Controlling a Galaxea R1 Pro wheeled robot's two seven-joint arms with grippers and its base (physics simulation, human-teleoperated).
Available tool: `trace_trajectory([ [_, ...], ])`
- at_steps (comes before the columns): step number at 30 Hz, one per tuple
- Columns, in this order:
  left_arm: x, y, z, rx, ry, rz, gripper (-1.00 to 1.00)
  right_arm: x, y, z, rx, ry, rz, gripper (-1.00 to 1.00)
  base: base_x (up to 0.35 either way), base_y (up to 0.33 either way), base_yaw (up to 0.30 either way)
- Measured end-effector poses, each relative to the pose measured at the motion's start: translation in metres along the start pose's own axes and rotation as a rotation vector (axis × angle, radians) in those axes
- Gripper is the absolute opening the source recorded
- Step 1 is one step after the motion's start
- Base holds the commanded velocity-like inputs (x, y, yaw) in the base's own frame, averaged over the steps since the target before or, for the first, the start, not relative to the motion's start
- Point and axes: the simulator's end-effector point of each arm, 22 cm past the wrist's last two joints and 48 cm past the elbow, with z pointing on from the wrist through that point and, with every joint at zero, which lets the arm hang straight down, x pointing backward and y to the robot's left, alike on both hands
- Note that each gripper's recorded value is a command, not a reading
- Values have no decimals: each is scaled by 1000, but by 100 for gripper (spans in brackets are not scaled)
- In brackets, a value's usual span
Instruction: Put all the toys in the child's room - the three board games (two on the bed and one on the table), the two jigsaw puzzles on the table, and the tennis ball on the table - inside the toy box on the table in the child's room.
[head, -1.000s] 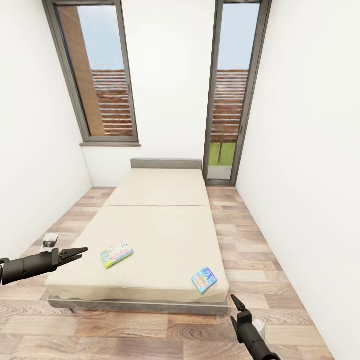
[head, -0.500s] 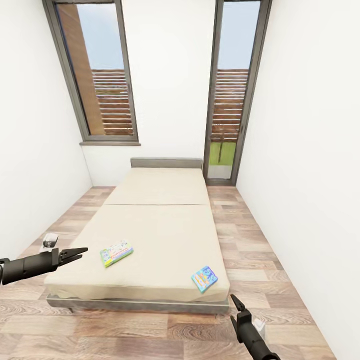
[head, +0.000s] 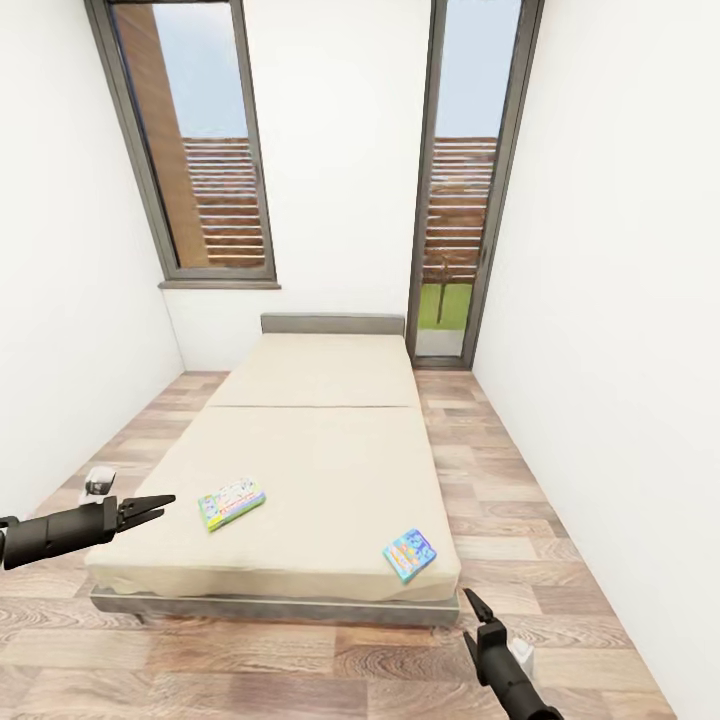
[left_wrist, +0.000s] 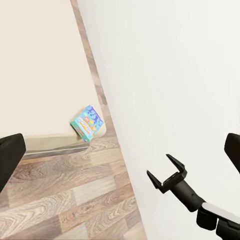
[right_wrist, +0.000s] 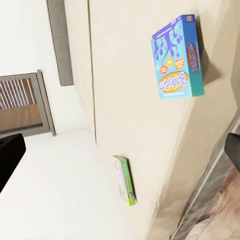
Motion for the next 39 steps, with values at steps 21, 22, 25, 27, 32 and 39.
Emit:
trace_trajectory([
  [21,17,23,12,2,1,4,100,5,-28,13,-3,13,0,100,0,0,0],
  [22,17,24,12,2,1,4,100,5,-29,14,-3,13,0,100,0,0,0],
  [25,20,28,13,1,0,5,100,5,-34,15,-2,13,0,100,0,0,0],
  [27,21,31,14,0,-1,5,100,5,-37,16,-1,13,-1,100,0,0,0],
  [32,26,37,17,0,0,4,100,4,-44,19,-1,14,-3,100,0,0,0],
  [39,34,45,22,0,6,5,100,4,-55,23,-2,15,-4,100,0,0,0],
])
